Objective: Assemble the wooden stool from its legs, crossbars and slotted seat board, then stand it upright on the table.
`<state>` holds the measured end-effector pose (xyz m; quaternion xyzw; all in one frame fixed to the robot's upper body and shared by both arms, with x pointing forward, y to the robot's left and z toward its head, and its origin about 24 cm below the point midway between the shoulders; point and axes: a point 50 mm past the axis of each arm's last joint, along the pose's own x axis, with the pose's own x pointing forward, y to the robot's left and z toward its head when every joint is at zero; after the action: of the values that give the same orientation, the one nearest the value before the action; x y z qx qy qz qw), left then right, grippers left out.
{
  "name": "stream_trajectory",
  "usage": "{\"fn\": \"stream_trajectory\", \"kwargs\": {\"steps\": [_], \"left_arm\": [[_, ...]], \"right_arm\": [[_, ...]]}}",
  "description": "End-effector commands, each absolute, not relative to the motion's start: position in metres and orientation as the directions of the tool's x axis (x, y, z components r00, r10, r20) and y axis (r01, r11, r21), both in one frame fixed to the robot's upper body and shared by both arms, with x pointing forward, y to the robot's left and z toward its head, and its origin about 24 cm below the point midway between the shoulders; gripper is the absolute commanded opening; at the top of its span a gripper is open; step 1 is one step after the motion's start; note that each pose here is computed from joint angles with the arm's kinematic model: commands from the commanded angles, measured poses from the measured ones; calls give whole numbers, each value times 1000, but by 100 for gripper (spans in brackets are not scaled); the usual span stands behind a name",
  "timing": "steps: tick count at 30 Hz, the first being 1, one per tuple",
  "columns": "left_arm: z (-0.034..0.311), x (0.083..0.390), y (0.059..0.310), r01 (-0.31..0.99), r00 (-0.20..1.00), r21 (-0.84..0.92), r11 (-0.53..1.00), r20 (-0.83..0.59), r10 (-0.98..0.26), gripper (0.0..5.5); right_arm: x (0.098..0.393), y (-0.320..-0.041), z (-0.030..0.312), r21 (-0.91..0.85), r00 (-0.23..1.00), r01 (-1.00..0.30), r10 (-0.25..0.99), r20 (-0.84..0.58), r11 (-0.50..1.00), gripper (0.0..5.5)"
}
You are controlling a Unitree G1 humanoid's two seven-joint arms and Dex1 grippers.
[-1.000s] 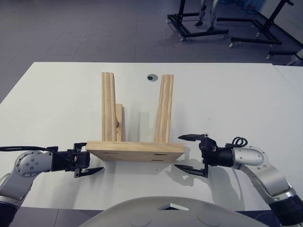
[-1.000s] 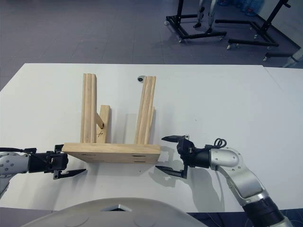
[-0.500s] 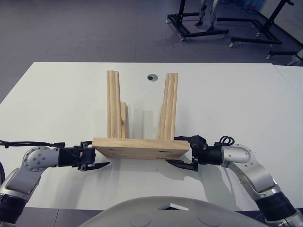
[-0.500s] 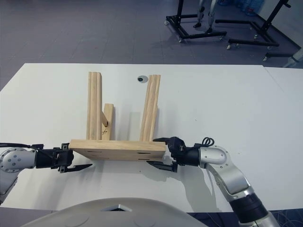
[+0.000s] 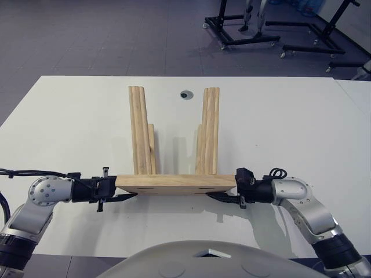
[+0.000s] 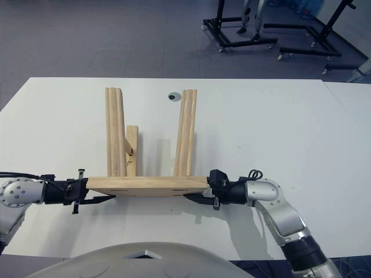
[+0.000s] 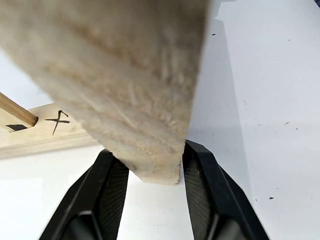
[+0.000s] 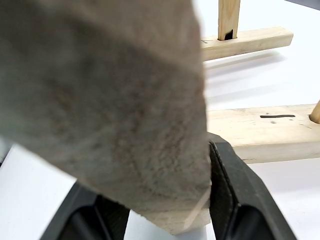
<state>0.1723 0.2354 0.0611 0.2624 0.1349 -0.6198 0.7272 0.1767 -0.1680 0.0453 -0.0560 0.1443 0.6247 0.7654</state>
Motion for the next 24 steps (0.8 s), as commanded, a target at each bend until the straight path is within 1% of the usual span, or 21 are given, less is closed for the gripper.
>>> {"fn": "stream_trajectory", "kwargs": {"steps": [1, 4, 8, 11, 12, 14, 15, 16, 17, 20, 22, 24], "left_arm": [[81, 169, 217, 987, 104, 154, 42, -423, -900, 149], [92, 166, 214, 998, 59, 43, 47, -369, -927, 146], [107, 158, 210, 987, 15, -147, 59, -283, -959, 146], [118, 150, 206, 946, -2, -315, 71, -227, -974, 143], [125, 146, 201, 919, -11, -389, 60, -178, -984, 143], [140, 132, 187, 842, -39, -540, 5, -70, -997, 143], [145, 127, 181, 802, -41, -597, -4, -48, -998, 143], [149, 122, 176, 761, -30, -649, -9, -21, -999, 143], [158, 120, 172, 731, -9, -682, -24, 27, -1000, 143], [185, 122, 172, 687, 47, -722, -81, 156, -987, 134], [195, 121, 174, 698, 45, -709, -100, 184, -982, 131], [198, 123, 180, 727, 91, -684, -67, 193, -977, 131]], "right_arm": [[184, -166, 61, 98, 213, -966, 952, -221, 238, 181], [183, -167, 75, 198, 182, -956, 966, -181, 217, 181], [180, -174, 106, 409, 24, -909, 990, -139, 79, 181], [186, -181, 128, 519, -30, -854, 993, -113, 33, 179], [188, -183, 137, 577, -49, -817, 995, -88, 10, 178], [182, -190, 158, 720, -174, -688, 984, -45, -89, 176], [176, -193, 169, 765, -250, -628, 968, -23, -144, 175], [173, -198, 179, 817, -300, -550, 954, 2, -175, 172], [170, -204, 187, 858, -323, -478, 946, 27, -188, 170], [160, -220, 205, 944, -322, -284, 944, 70, -167, 162], [153, -227, 214, 974, -298, -168, 950, 94, -149, 156], [146, -228, 221, 985, -300, -83, 946, 123, -154, 155]]}}
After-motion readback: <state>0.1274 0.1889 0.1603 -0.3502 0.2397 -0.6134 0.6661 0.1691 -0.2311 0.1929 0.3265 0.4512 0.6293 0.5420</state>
